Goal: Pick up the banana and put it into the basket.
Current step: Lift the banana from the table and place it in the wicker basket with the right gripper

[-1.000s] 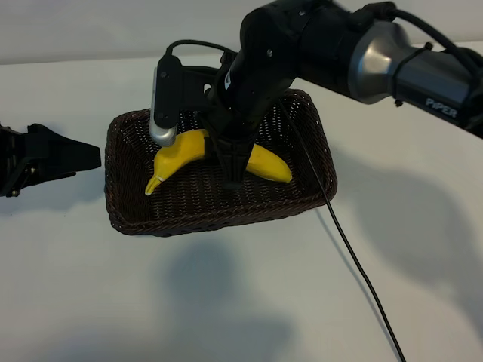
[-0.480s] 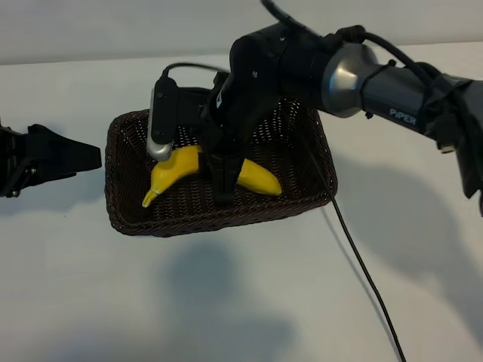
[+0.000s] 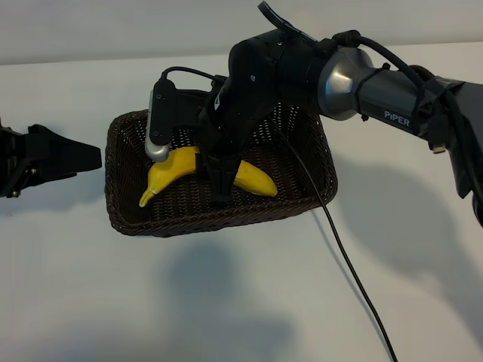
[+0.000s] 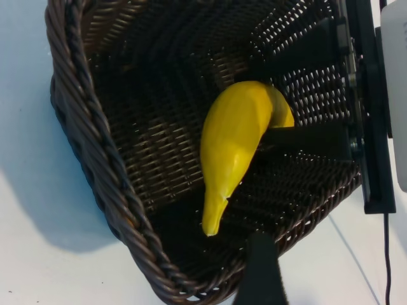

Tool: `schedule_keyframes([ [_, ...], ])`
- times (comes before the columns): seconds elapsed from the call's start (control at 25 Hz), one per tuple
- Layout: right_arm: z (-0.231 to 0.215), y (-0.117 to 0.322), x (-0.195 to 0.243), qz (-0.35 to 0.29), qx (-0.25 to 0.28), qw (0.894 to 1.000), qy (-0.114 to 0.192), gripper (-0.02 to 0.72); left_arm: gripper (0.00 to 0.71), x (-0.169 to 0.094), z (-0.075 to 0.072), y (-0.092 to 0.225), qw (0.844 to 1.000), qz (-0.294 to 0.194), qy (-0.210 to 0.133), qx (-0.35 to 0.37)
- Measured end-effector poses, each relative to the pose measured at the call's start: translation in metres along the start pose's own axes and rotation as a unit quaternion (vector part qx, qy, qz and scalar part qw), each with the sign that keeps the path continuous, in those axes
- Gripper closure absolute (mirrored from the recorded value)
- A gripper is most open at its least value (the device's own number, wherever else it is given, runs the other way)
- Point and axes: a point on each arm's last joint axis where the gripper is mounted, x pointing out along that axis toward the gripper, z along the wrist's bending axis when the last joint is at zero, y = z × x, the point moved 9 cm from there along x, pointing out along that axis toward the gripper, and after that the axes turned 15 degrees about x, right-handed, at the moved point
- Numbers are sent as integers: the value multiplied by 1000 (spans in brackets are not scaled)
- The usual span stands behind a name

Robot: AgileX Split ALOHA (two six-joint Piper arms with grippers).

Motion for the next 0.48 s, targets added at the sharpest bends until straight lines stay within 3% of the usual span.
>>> schedule_keyframes([
  [0.48, 0, -1, 0, -3, 2, 1000, 0, 277, 133, 0, 0, 0, 1000, 0, 0, 0],
])
